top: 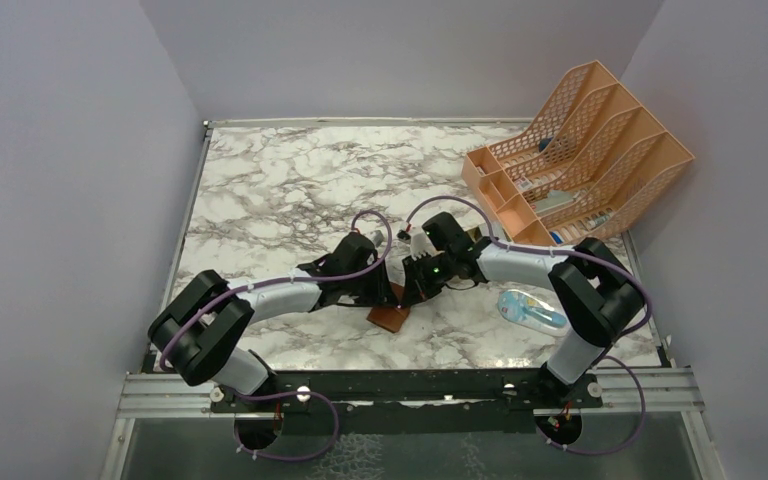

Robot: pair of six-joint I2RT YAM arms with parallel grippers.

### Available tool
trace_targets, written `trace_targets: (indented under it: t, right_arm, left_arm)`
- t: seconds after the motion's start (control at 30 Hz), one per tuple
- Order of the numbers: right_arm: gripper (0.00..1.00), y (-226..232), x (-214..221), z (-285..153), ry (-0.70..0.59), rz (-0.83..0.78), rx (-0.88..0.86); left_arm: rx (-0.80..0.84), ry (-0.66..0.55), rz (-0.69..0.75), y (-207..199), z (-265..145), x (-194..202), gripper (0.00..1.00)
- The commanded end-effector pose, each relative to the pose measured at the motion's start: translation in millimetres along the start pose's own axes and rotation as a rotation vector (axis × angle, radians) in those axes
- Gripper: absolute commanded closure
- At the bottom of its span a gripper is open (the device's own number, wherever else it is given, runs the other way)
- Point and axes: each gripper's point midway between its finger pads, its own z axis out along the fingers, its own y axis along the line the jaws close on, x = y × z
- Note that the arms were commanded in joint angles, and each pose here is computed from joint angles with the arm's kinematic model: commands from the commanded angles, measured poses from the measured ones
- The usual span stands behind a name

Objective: Put the credit cards into the card holder
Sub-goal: Close the card holder at the center of the board.

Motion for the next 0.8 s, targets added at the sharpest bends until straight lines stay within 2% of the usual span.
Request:
trace_targets:
  t: [0.0,0.17,0.37,0.5,0.77]
  right_arm:
    - [0.99,1,8,-3,0.012,0.000,0.015]
    - [0.99,-1,17,1,0.048,0.001,0.003]
    - [0.99,-16,23,3,0.075,0.022,0.078]
    - [0.99,-18,16,4,0.048,0.035,0.104]
    - [0.99,-22,3,3,0.004,0.061,0.145]
  left_arm:
    - [-0.100,0.094,-0.015,30,7,31,0.77]
    - [-0.103,0.095,-0.017,31,7,32,0.76]
    - [-0.114,0.092,-0.013,34,7,33,0.76]
    - [-0.118,0.100,-0.008,36,8,35,0.80]
    - [-0.090,0.074,0.004,27,4,27,0.78]
